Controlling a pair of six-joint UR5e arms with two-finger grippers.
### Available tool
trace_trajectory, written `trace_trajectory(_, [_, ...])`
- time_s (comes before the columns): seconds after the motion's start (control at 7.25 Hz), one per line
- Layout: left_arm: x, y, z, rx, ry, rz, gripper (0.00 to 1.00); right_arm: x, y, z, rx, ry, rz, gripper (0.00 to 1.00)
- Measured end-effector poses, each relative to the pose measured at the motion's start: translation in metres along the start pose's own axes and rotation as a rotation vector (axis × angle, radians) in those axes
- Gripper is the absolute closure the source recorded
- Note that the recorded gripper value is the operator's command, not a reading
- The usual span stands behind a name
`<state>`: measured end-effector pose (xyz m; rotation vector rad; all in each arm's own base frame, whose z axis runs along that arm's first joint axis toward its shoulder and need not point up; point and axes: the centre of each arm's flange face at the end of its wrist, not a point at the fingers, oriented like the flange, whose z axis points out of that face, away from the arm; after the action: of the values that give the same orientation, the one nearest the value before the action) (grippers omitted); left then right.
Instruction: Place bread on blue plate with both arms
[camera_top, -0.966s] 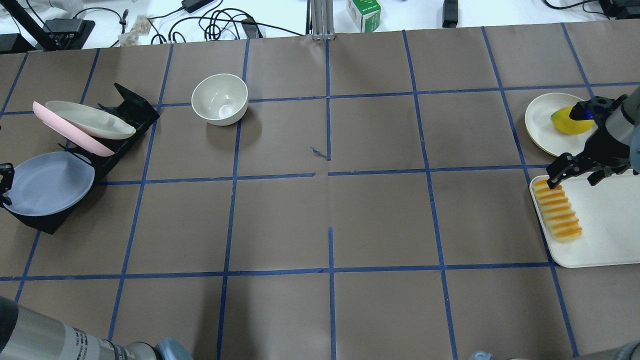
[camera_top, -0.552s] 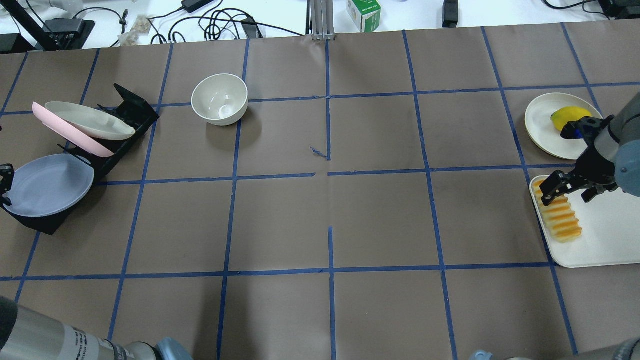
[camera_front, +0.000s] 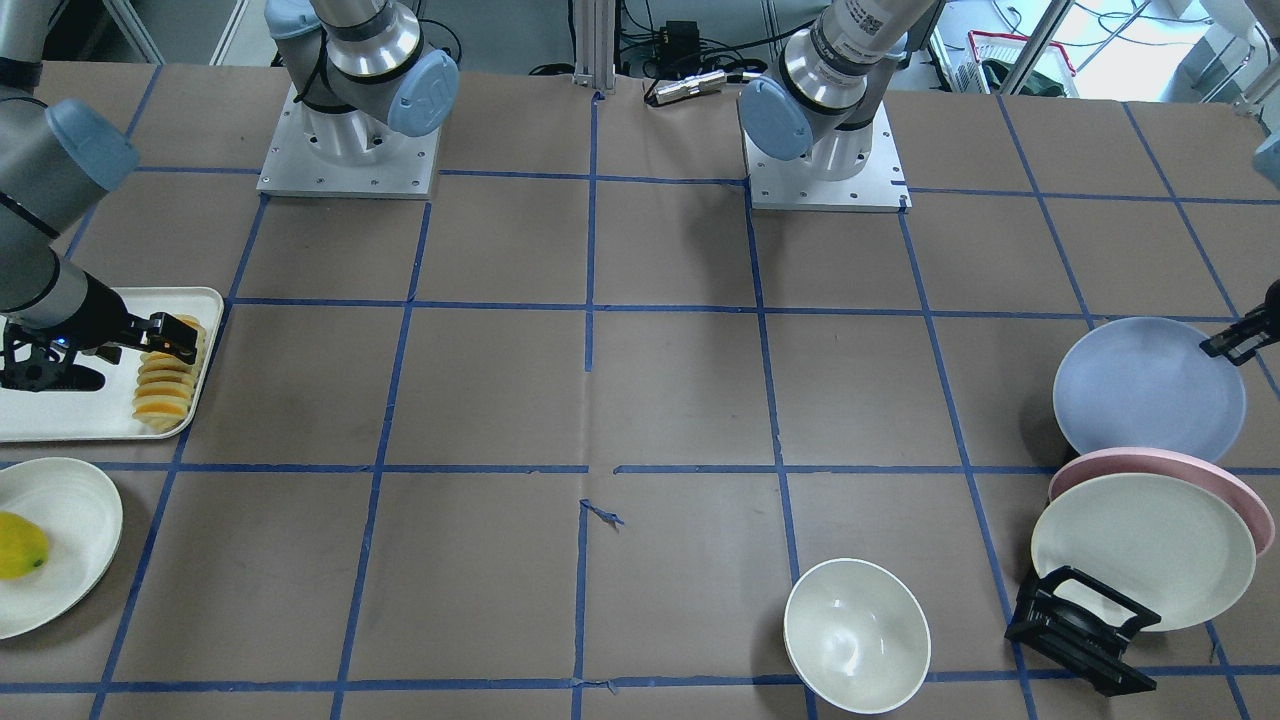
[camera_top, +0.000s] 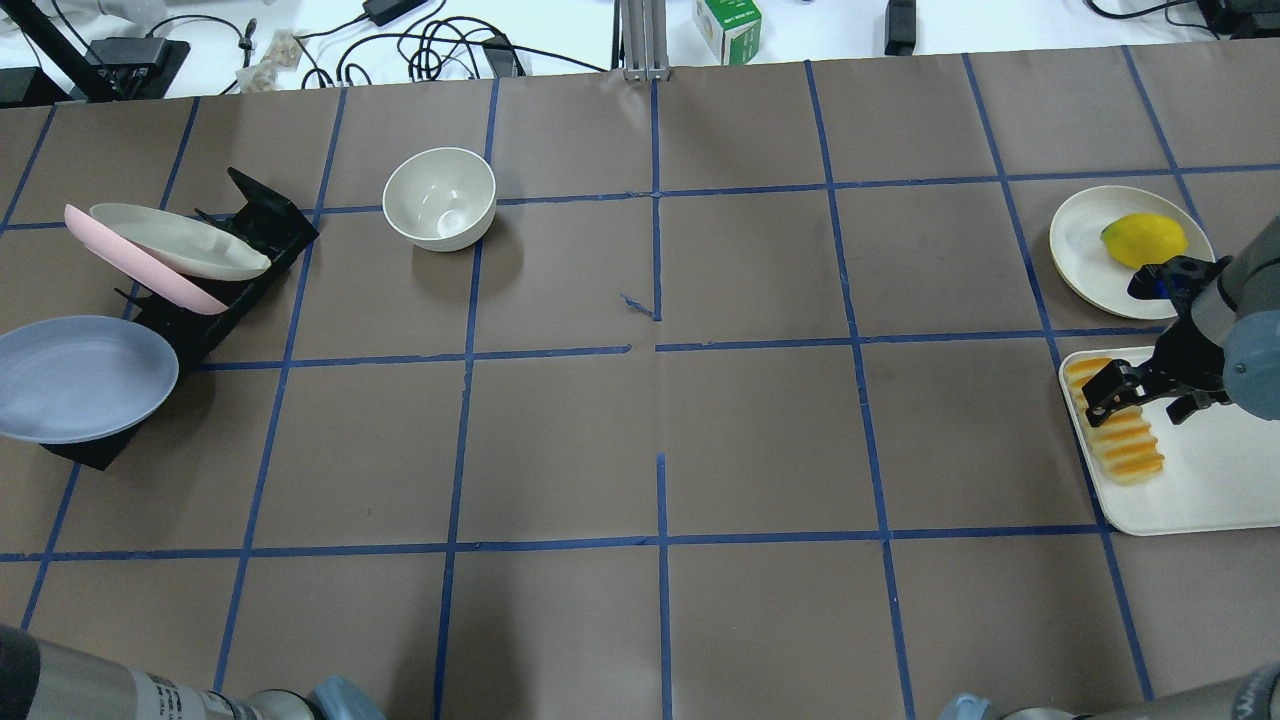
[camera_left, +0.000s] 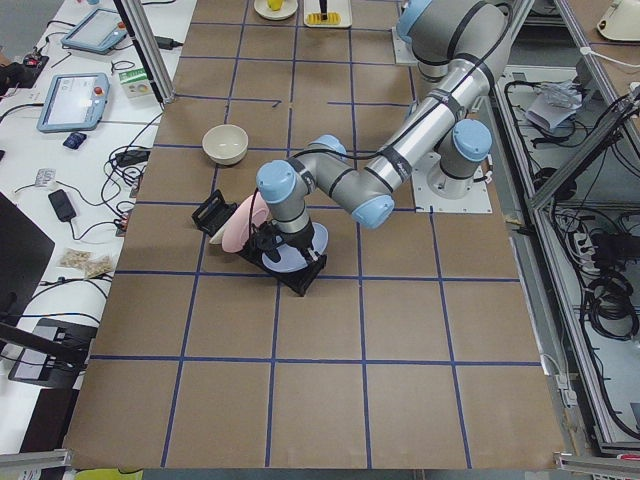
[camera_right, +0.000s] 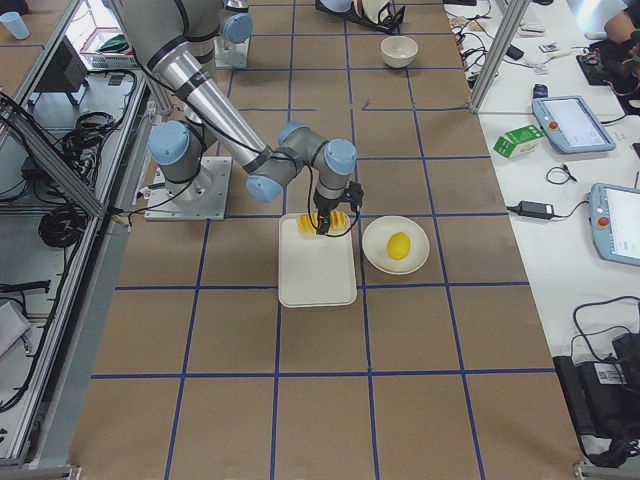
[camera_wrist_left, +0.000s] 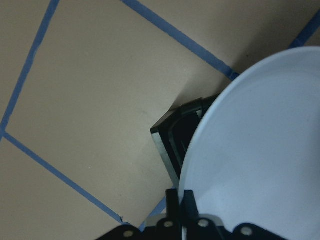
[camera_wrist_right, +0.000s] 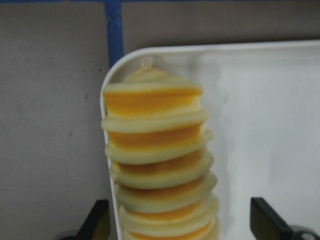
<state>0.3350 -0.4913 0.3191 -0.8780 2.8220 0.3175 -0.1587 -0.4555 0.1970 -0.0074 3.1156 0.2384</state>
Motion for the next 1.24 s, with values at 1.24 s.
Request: trace_trajectory(1.24, [0.220,0.186,-0.050,-0.151,0.327,0.371,1.00,0.011,-0.015,-0.038,0.051,0.018,0.037,1.00])
